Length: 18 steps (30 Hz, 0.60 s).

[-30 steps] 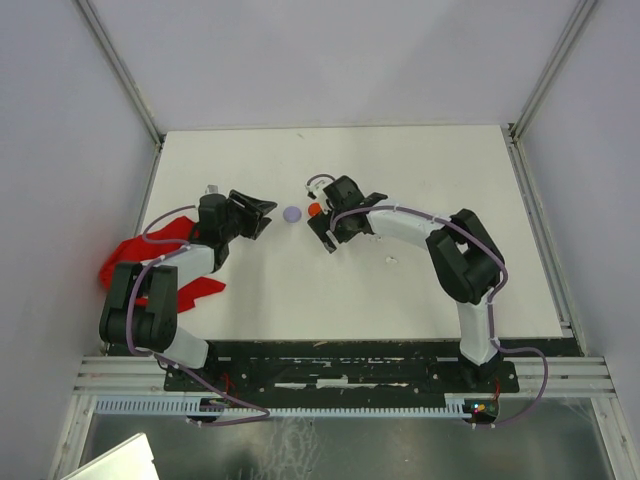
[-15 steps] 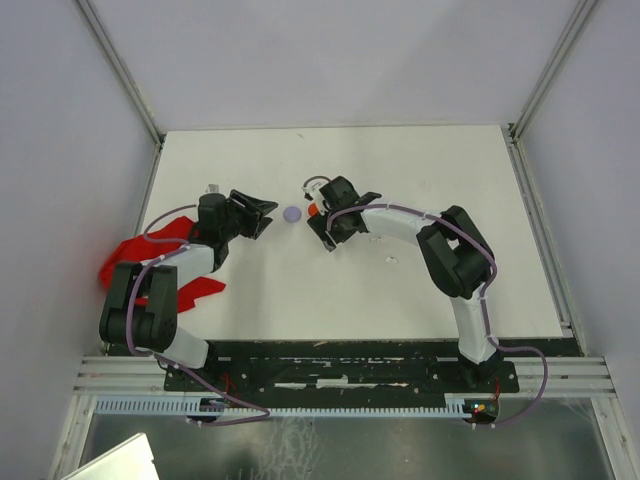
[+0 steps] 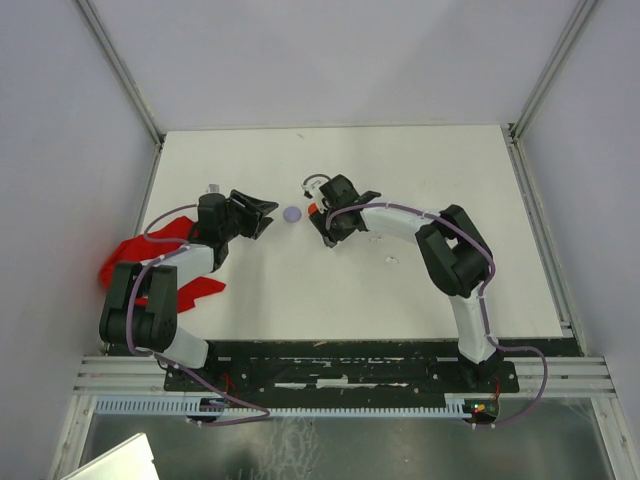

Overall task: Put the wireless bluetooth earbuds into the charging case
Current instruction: Pick up the charging case at the center of the board.

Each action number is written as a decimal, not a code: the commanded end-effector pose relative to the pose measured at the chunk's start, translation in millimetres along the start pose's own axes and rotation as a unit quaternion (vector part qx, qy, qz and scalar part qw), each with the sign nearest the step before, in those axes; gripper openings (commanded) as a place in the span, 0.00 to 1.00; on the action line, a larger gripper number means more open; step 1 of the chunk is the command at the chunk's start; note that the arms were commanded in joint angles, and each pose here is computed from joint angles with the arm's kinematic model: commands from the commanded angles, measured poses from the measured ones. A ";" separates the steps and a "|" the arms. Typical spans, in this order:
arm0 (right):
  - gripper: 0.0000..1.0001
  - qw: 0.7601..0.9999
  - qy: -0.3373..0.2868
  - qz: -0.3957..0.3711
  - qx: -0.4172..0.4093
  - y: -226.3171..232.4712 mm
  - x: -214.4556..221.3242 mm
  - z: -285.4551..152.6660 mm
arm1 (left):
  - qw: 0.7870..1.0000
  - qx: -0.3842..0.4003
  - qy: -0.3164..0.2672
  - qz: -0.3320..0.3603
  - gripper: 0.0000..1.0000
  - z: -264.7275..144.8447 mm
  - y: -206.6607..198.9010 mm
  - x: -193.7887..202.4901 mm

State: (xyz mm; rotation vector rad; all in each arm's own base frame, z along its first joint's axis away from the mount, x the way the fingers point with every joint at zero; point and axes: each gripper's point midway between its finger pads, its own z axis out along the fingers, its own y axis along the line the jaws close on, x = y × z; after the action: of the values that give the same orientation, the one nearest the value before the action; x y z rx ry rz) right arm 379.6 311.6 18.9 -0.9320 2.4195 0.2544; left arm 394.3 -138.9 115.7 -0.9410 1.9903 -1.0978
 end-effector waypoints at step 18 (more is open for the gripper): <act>0.38 0.975 -0.208 0.011 -0.076 -11.7 -64.2 -77.5 | 0.974 0.175 0.130 0.062 0.58 -3.5 -73.5 40.8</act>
State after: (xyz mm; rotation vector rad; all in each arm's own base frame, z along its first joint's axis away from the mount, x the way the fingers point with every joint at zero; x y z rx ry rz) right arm 377.7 293.4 41.0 -0.8469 2.3213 0.4022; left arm 389.7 -173.9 139.1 -0.7222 2.0050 -1.3437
